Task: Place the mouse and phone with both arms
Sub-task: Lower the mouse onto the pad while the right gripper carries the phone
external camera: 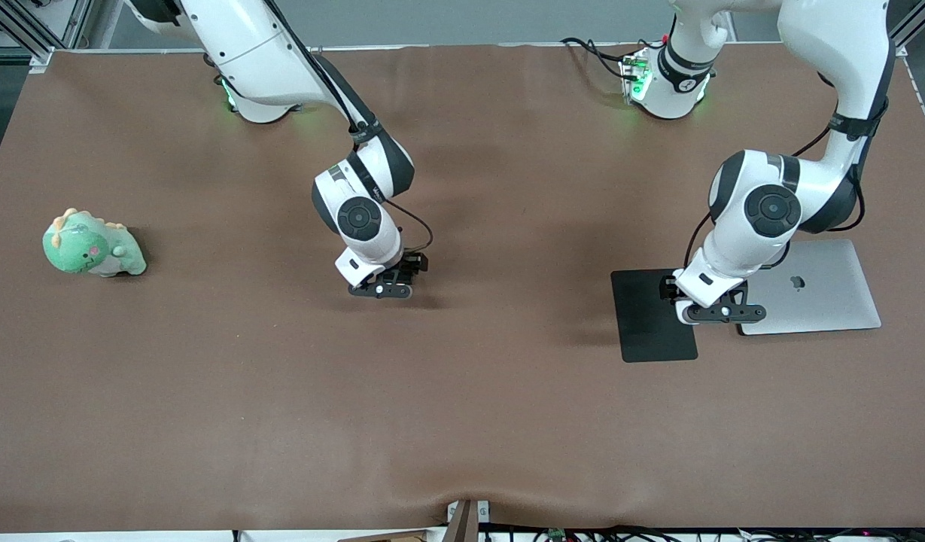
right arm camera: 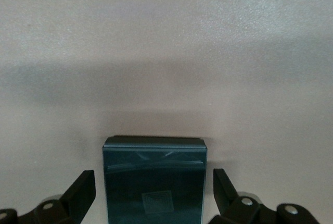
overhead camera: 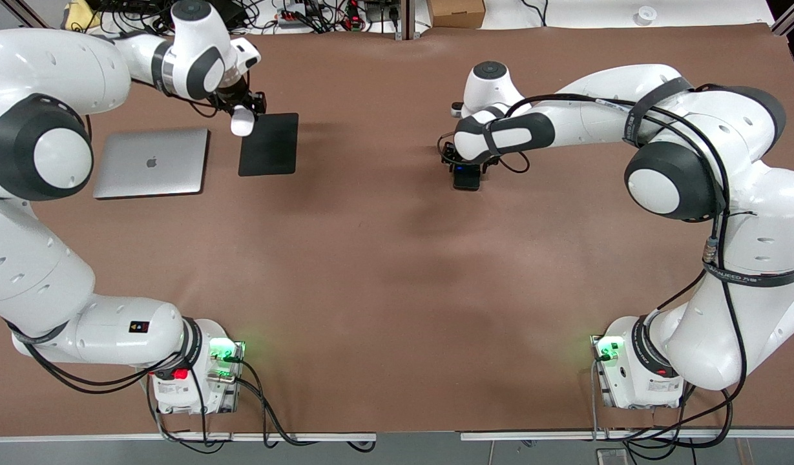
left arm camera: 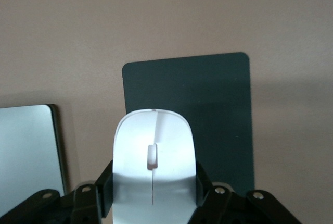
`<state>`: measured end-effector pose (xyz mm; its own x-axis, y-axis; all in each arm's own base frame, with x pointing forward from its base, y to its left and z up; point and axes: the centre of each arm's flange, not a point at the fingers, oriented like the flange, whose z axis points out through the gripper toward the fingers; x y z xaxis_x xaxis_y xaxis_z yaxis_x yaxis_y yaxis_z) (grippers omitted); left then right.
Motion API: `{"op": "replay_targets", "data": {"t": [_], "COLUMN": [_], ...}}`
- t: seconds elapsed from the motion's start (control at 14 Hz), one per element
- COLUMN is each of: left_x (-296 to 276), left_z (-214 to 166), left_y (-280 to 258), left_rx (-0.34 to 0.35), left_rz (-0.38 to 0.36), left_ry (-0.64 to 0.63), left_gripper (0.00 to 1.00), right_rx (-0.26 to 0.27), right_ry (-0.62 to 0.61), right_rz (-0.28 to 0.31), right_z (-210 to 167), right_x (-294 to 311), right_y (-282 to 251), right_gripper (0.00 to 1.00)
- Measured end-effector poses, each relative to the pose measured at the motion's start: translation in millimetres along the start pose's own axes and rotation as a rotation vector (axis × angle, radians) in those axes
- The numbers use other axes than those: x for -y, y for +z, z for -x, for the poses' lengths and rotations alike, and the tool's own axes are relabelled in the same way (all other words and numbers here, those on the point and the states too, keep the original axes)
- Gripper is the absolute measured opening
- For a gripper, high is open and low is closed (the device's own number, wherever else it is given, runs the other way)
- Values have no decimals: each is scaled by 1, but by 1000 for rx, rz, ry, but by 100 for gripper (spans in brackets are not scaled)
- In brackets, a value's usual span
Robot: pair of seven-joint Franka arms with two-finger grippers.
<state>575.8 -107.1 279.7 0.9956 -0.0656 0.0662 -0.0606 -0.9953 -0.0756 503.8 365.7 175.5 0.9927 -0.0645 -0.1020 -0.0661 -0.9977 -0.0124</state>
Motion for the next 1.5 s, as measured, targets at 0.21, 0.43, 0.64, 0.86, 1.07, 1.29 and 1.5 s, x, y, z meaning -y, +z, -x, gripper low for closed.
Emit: {"op": "replay_targets", "data": {"t": [0.21, 0.43, 0.64, 0.86, 1.07, 1.29, 1.5], "left_x": [-4, -9, -12, -15, -16, -17, -17], "left_z": [2, 4, 5, 7, 8, 9, 5], "left_y": [35, 64, 83, 97, 103, 106, 103], "left_rx": [-8, -13, -24, -20, -15, -10, -21], "left_rz": [24, 44, 59, 67, 69, 70, 72], "left_ry": [7, 10, 11, 13, 14, 15, 14], "left_gripper": [60, 60, 60, 60, 65, 95, 100], "right_rx": [5, 4, 32, 54, 58, 81, 112], "right_ry": [1, 0, 7, 34, 106, 161, 182], "right_rz": [5, 3, 26, 41, 32, 34, 42], "right_z": [2, 2, -1, -14, -40, -55, -63], "right_x": [-2, -1, -4, -12, -53, -89, -117], "right_y": [9, 4, 1, -27, -64, -85, -92], "right_gripper": [94, 80, 80, 80, 80, 80, 80]}}
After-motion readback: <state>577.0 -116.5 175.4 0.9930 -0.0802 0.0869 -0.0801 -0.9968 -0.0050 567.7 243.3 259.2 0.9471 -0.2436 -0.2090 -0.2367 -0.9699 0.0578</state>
